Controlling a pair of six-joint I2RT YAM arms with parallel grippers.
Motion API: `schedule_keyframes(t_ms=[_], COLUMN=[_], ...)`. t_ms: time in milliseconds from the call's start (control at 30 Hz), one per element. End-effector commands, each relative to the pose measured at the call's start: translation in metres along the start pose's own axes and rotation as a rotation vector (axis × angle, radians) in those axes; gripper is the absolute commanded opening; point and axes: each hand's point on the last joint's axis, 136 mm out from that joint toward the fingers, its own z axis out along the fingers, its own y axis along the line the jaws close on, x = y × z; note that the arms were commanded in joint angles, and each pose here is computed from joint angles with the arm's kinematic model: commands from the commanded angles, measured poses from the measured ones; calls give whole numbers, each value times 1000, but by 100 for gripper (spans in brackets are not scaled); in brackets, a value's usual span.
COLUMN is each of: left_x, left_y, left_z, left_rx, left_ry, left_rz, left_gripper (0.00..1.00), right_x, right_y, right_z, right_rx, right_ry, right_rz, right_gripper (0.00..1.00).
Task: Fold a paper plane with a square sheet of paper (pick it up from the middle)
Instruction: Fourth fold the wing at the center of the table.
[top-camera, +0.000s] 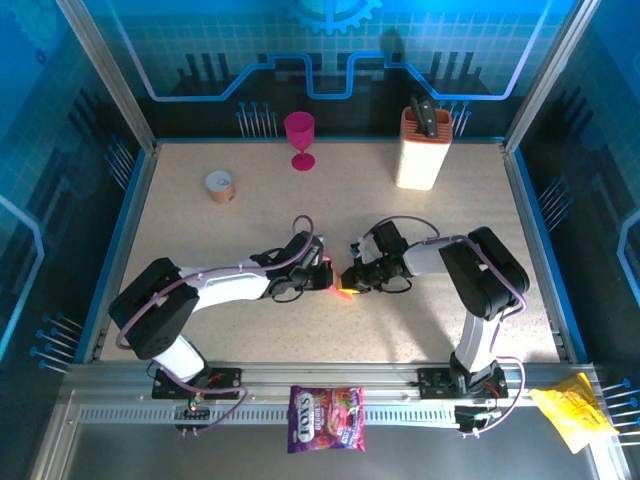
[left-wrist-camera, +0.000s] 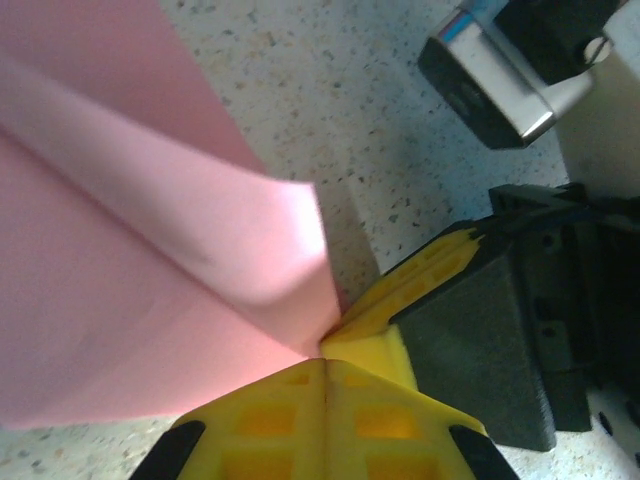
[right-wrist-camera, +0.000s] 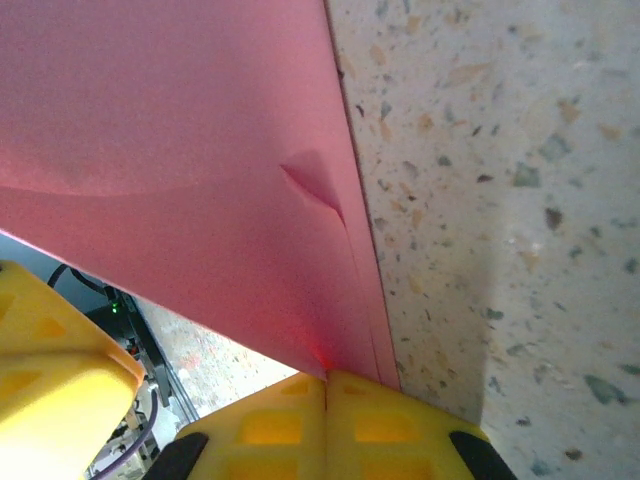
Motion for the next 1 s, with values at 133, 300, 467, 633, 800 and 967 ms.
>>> schedule_keyframes(t_ms=[133,300,467,633,800,967], left_x=[-10,-13,-21,-28,-34,-39], left_y=[-12,-6,1,9,20,27], left_z=[14,22,27,30,34,36], left_rx=[24,0,-17,-34,-59,-73], left_ry=[-9,-22,-37,-43,-49,-55], left_rz=[59,72,72,67,58,54], left_gripper=[0,0,0,0,0,0], right_x=[20,21,21,21,20,22], right_y=[-42,-43,-43,-44,-46,-46], right_z=[14,14,14,14,14,16], right_rx=[113,114,114,117,118,117], right_ry=[46,47,49,49,48,53], right_rz=[102,105,105,106,111,112], right_gripper=[0,0,0,0,0,0])
